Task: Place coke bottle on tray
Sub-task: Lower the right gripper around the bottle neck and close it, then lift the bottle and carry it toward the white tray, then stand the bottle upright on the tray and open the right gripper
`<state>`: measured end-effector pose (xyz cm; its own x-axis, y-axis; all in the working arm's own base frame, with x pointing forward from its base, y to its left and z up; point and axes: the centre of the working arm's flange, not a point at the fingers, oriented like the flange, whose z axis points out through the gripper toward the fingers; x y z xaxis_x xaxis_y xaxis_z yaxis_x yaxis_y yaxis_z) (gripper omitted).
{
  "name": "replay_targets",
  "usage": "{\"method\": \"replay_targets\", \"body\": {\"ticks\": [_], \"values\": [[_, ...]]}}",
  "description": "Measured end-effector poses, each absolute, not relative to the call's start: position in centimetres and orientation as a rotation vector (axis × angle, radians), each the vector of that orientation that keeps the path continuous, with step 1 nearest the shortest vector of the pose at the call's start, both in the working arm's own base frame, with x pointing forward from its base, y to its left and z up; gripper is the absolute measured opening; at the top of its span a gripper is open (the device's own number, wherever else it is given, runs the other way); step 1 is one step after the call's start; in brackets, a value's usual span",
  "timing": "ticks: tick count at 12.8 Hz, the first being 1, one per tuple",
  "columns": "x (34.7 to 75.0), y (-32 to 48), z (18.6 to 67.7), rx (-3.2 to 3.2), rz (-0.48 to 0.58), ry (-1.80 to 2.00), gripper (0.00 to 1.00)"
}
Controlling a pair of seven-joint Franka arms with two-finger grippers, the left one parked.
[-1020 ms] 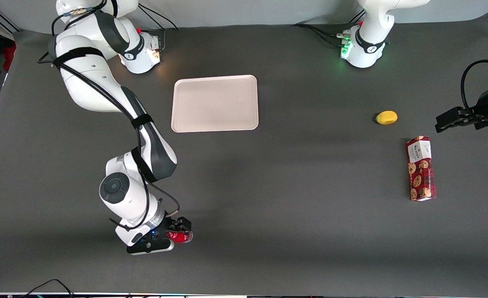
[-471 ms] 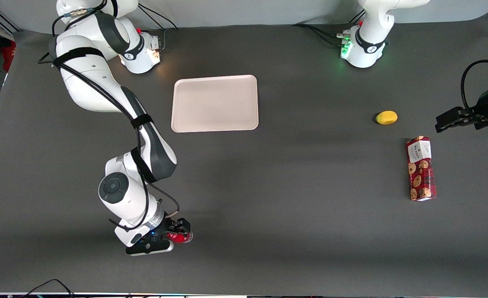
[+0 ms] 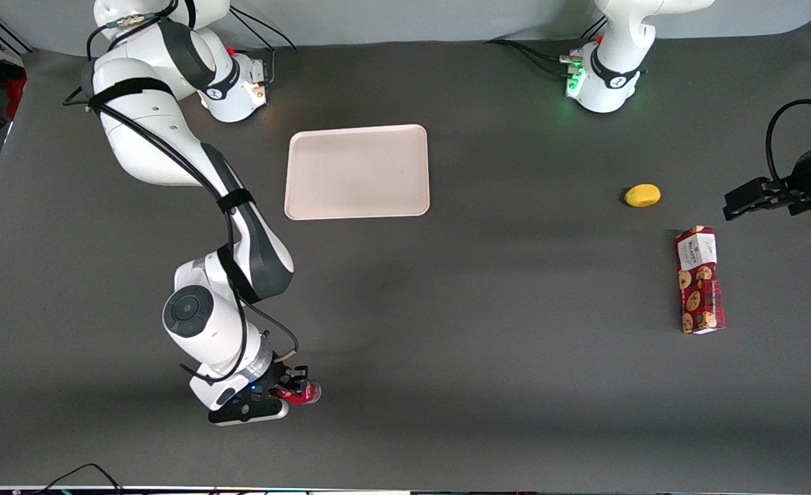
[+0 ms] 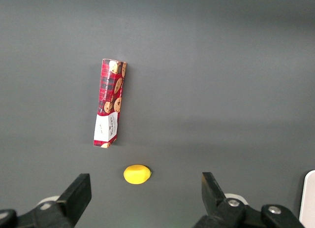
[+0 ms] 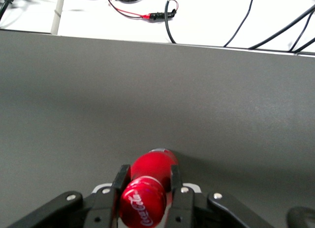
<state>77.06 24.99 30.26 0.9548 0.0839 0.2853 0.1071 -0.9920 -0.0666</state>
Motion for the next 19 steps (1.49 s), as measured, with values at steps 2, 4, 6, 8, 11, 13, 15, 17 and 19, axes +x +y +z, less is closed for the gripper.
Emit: {"method": "replay_targets", "body": {"ticks": [2,4,6,8,11,13,15,17,19], "values": [[77.0,25.1,30.4,-3.025,-0.437,-0.15,0.37],[77.0,25.2,31.8,-3.023,-0.442,-0.151,0.37],[76.3,24.9,34.8,-3.055,-0.36,-0.149,0.37],[74.4,24.7,38.7,-3.097,-0.229,-0.156,0.37],[68.1,26.4,43.0,-3.116,-0.086,-0.159,0.37],[61.3,28.0,44.8,-3.129,-0.004,-0.168,0.37],[55.2,27.5,45.9,-3.131,0.044,-0.161,0.37],[50.0,26.2,45.3,-3.149,0.066,-0.163,0.37],[45.1,25.6,43.4,-3.161,0.082,-0.179,0.37]]}}
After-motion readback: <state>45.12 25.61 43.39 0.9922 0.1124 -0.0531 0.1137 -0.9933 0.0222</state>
